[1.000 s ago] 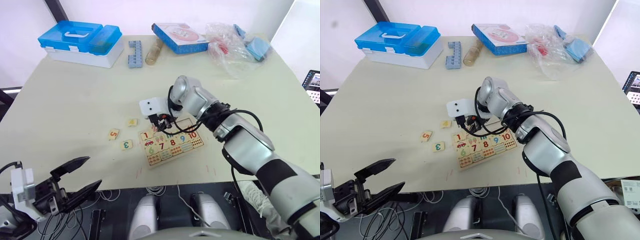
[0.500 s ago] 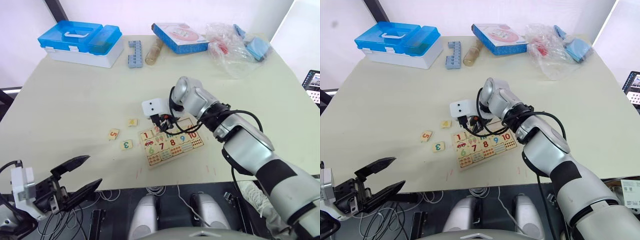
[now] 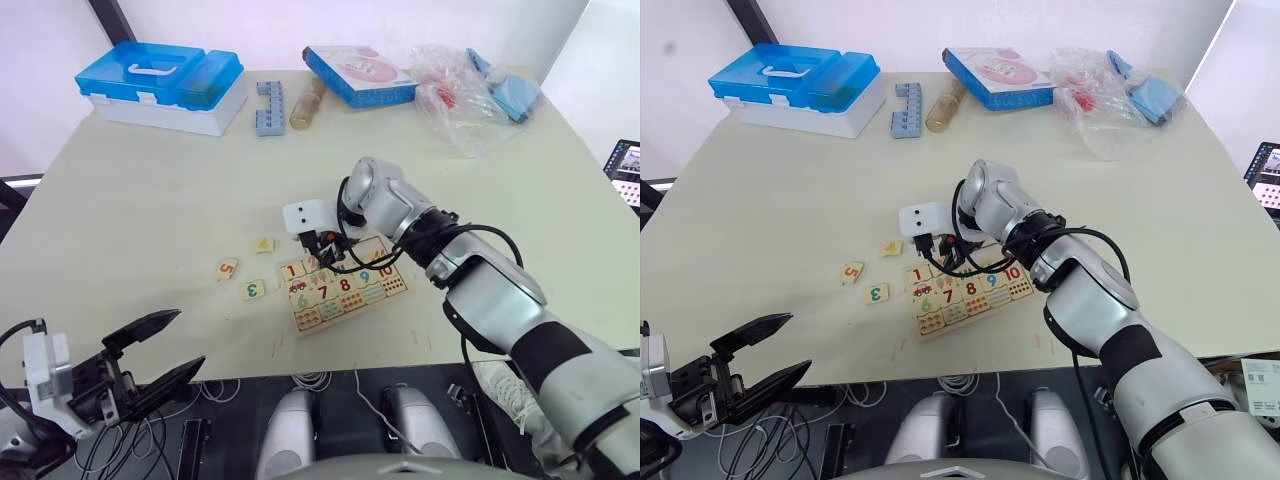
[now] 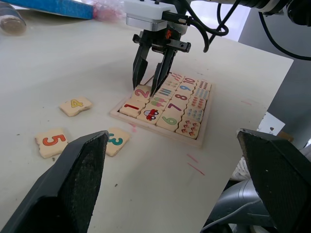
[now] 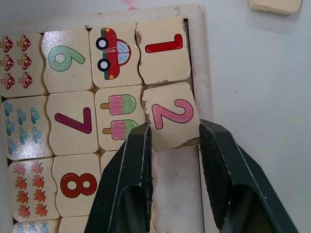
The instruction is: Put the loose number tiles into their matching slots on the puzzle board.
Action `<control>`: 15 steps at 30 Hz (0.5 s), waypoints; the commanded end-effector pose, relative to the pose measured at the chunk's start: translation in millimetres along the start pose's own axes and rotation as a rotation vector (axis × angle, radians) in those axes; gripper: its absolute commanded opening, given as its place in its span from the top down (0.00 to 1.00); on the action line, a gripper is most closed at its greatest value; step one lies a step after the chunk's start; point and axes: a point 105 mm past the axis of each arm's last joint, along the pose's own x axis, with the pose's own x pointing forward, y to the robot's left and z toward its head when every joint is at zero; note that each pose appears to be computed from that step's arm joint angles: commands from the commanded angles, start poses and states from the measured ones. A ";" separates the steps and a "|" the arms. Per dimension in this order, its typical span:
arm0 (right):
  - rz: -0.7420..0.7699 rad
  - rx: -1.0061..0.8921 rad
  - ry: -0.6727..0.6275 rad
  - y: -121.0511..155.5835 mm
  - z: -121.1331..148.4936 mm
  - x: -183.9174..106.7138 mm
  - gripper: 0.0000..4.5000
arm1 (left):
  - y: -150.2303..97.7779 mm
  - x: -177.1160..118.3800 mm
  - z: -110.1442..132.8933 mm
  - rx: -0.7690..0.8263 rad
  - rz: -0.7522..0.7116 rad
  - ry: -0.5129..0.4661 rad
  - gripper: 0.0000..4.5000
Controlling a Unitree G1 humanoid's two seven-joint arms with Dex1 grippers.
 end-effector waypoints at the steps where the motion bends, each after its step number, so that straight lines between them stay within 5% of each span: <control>1: -0.006 -0.023 -0.020 0.0 8.4 -2.6 0.81 | -2.4 -0.7 1.4 0.015 -0.005 -0.008 0.00; 5: -0.003 -0.024 -0.018 0.2 8.1 -2.3 0.81 | -2.2 -0.5 1.0 0.015 -0.003 -0.009 0.00; 11: 0.006 -0.042 -0.061 2.1 15.2 -4.3 0.17 | -1.7 -0.1 0.1 0.014 0.000 -0.008 0.00; 15: -0.022 -0.059 -0.090 -0.6 16.4 -16.0 0.17 | -1.5 0.2 -0.1 0.015 0.002 -0.009 0.00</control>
